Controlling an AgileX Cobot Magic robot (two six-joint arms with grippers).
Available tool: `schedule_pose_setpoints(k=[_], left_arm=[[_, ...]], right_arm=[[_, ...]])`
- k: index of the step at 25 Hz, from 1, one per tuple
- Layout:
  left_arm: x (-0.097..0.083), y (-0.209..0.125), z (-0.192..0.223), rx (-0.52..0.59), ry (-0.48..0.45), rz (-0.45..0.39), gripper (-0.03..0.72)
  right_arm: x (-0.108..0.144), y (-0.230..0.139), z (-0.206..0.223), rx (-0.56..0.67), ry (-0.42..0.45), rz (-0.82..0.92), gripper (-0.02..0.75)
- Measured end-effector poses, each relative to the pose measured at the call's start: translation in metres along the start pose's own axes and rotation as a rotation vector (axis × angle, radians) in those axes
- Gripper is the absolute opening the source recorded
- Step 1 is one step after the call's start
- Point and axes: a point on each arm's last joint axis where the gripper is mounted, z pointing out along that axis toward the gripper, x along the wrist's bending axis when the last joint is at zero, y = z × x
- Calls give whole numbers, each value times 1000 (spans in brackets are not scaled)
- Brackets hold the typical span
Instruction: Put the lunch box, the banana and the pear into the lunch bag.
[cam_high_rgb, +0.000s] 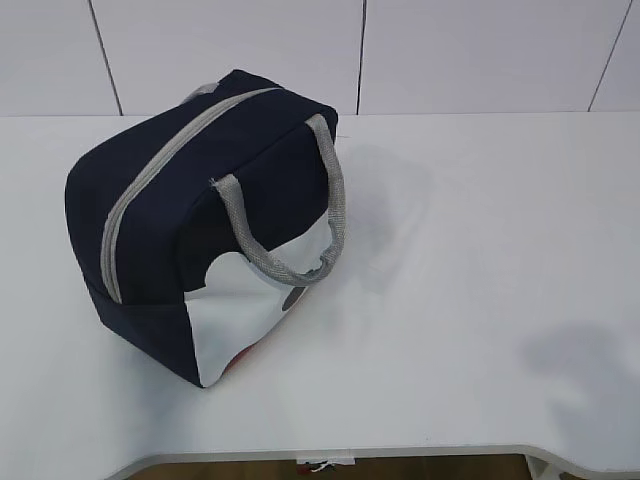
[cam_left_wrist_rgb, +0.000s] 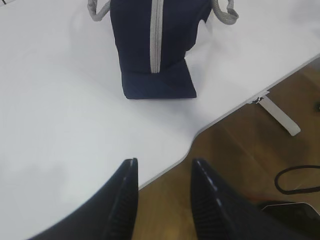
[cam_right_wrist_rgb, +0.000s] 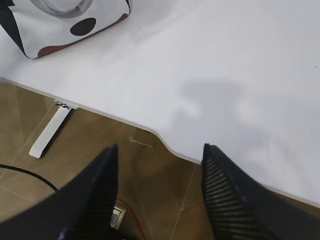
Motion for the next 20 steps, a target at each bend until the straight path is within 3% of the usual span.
schedule_pose_setpoints(k=[10, 20], left_arm=[[-6, -59, 16, -120, 17, 3, 255], [-6, -67, 29, -126, 4, -20, 238]], right_arm=[[0, -57, 19, -29, -11, -7, 437], [-3, -54, 25, -93, -39, -14, 437]])
